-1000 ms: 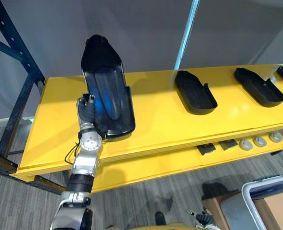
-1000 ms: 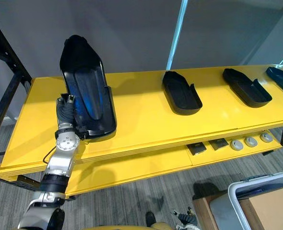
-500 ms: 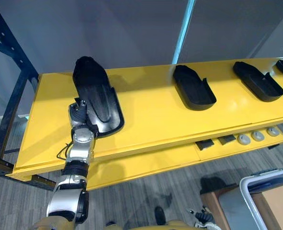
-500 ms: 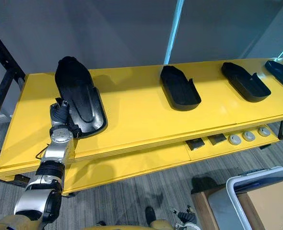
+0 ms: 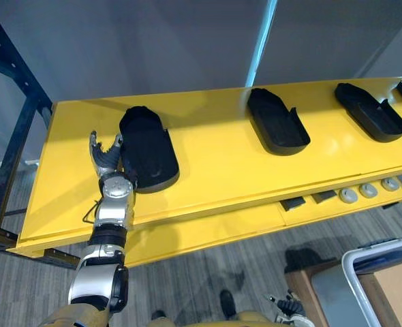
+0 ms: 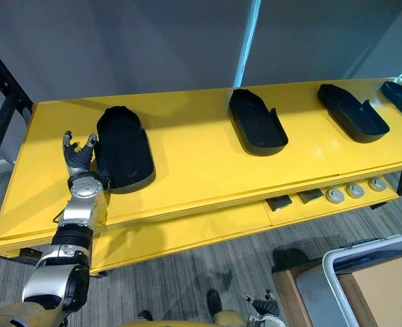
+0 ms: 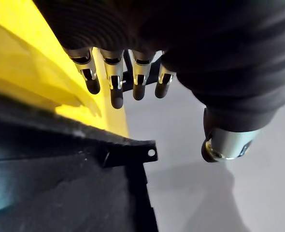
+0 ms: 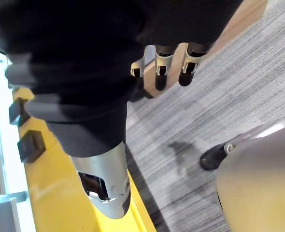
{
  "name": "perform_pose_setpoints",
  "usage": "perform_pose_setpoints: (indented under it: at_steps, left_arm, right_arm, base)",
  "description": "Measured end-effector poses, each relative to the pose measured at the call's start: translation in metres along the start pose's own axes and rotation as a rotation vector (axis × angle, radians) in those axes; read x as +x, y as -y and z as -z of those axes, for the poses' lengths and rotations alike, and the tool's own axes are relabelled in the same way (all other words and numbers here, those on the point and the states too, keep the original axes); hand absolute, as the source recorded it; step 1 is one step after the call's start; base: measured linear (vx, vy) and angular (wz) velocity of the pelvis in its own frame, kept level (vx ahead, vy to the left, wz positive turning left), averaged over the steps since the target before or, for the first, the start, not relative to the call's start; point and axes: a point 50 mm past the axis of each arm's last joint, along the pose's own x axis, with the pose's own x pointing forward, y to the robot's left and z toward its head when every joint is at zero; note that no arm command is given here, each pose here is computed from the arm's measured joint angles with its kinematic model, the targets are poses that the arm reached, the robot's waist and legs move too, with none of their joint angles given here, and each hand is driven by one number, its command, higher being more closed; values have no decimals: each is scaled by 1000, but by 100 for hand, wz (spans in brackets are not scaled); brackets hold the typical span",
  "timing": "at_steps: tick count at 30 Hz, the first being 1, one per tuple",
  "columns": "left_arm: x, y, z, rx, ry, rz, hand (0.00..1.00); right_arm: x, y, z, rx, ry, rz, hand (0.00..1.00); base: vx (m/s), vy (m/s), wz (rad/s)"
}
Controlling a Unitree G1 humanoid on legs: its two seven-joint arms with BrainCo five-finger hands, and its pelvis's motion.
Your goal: Walk over and take plastic housings, then place them on the shelf
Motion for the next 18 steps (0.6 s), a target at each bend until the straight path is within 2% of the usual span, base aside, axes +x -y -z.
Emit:
perform_pose_setpoints:
  at_steps: [5, 9, 13, 14, 18]
  left_arm:
    - [-25, 2, -55, -159, 244, -3, 0]
    - [-73, 2, -66, -202, 367, 58, 0]
    - [-102, -1, -59, -174, 387, 119, 0]
    - [-112, -3, -56, -159, 393, 152, 100]
    - [-139, -9, -44, -96, 399, 252, 100]
  right_arm:
    - [0, -1, -4, 0, 15, -3, 0]
    - [0, -1, -5, -1, 23, -2, 0]
    - [0, -1, -5, -11, 25, -4, 0]
    - [0, 0, -4, -15, 25, -3, 0]
    - [-1, -1, -4, -33, 33, -8, 0]
  base:
    - [-4, -4, 3]
    - [-6, -3, 3]
    - [-23, 0, 2]
    - [-59, 4, 2]
    - [-35, 1, 9]
